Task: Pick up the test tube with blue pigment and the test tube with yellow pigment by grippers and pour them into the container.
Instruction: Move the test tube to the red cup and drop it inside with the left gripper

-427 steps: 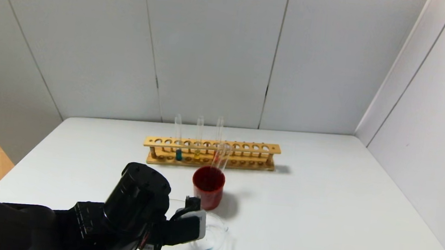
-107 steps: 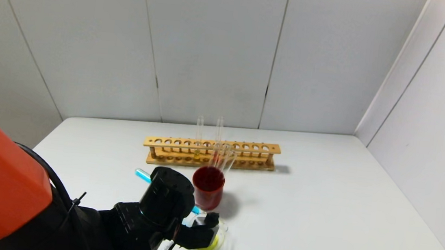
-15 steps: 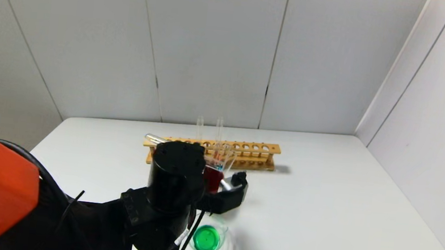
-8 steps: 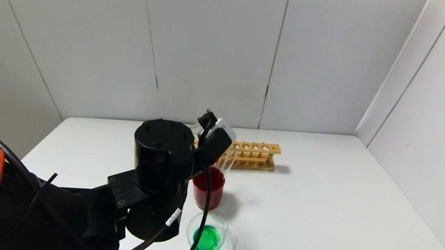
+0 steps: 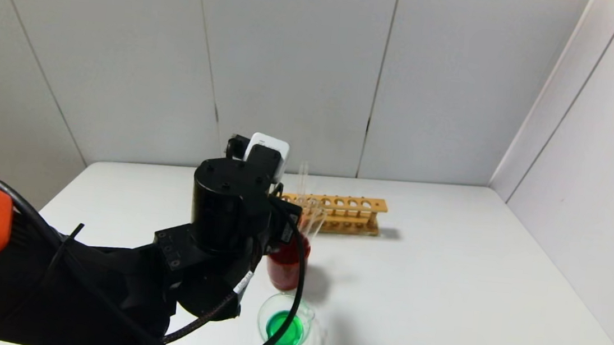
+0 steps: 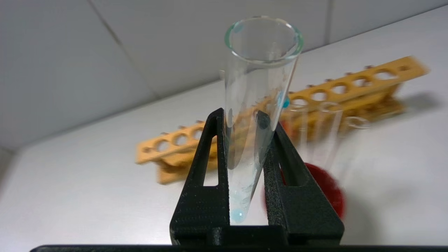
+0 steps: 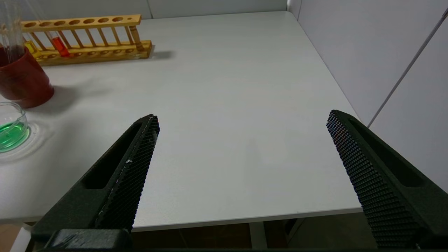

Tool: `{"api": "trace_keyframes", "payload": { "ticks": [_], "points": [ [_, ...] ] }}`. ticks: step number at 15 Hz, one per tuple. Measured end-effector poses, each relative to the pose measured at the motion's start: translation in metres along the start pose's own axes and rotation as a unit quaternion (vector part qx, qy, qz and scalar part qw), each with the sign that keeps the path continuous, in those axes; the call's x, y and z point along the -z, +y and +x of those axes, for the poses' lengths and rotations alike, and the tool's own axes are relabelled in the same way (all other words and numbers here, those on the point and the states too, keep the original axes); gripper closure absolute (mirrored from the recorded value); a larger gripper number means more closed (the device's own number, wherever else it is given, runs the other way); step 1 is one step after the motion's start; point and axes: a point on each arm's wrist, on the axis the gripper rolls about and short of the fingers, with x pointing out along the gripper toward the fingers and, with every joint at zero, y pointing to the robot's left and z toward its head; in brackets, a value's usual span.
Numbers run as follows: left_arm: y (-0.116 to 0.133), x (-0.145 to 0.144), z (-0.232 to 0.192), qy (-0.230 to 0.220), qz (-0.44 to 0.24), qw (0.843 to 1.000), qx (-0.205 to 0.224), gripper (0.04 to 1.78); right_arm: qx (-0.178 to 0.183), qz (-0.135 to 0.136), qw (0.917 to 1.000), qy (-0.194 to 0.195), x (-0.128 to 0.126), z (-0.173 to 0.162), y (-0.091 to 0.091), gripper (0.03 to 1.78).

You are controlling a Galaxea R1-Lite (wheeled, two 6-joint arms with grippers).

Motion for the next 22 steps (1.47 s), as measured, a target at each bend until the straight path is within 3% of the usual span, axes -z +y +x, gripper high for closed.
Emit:
{"api": "trace_keyframes", "payload": {
  "ticks": [3, 6, 14, 22],
  "points": [
    [0.006, -0.004, 0.004, 0.008, -0.071, 0.997, 0.041, 1.49, 0.000, 0.000, 1.0000, 0.000, 0.000, 0.000, 0.000, 0.06],
    [0.010, -0.008, 0.010, 0.005, -0.092, 0.994, 0.061, 1.49, 0.000, 0.000, 1.0000, 0.000, 0.000, 0.000, 0.000, 0.06],
    [-0.006, 0.024, 0.042, 0.042, -0.077, 0.994, 0.067, 1.49, 0.000, 0.000, 1.0000, 0.000, 0.000, 0.000, 0.000, 0.06],
    [-0.011, 0.044, 0.049, 0.070, -0.069, 0.993, 0.068, 1.47, 0.000, 0.000, 1.0000, 0.000, 0.000, 0.000, 0.000, 0.06]
  ]
}}
